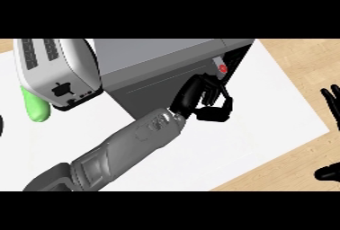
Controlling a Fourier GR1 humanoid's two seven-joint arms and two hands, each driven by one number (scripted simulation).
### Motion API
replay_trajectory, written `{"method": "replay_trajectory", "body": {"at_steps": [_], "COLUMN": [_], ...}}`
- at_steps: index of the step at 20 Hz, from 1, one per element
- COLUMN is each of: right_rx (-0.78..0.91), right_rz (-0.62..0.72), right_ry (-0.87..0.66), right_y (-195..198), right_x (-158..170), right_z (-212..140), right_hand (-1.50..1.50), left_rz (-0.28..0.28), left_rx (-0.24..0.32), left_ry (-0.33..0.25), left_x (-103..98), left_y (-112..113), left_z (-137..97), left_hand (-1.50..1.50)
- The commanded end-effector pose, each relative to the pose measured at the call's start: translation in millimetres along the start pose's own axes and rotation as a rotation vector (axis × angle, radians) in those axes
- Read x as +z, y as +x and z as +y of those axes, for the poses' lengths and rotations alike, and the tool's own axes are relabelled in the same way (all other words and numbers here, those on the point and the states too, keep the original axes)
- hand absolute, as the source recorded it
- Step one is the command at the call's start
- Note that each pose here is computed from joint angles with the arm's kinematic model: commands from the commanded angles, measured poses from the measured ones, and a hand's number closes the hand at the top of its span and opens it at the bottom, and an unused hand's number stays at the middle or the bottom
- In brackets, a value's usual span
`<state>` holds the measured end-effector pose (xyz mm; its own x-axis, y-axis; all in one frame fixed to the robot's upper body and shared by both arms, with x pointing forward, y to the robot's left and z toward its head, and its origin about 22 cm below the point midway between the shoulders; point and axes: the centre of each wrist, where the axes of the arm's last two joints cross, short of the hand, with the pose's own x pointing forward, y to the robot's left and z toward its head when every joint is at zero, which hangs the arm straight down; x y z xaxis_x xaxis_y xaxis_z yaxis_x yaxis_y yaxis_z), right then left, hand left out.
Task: Pick up the milk, place it into the microwave and close the microwave
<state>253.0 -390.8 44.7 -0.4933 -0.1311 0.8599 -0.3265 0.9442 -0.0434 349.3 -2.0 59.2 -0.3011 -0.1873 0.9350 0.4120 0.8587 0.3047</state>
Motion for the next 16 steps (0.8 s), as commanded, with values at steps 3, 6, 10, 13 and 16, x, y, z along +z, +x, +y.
{"method": "replay_trajectory", "body": {"at_steps": [3, 6, 10, 13, 16], "right_rx": [-0.077, -0.086, -0.065, -0.073, -0.085], "right_rz": [-0.033, -0.01, -0.04, -0.062, -0.07], "right_ry": [0.13, 0.172, 0.338, 0.477, 0.538], "right_y": [5.2, 6.6, 24.5, 35.9, 38.9], "right_x": [-20.2, -23.2, -51.4, -67.6, -74.7], "right_z": [6.2, 7.4, 16.2, 27.8, 40.6], "right_hand": [-1.5, -1.5, 1.5, 1.5, 1.5], "left_rz": [-0.053, -0.065, -0.058, -0.052, -0.045], "left_rx": [0.026, 0.027, 0.026, 0.037, 0.03], "left_ry": [-0.008, 0.001, 0.015, 0.018, 0.031], "left_x": [-14.9, -18.1, -16.7, -14.8, -15.6], "left_y": [23.6, 31.0, 27.6, 25.5, 24.9], "left_z": [-12.5, -13.5, -13.8, -14.9, -14.5], "left_hand": [1.5, 1.5, 1.5, 1.5, 1.5]}}
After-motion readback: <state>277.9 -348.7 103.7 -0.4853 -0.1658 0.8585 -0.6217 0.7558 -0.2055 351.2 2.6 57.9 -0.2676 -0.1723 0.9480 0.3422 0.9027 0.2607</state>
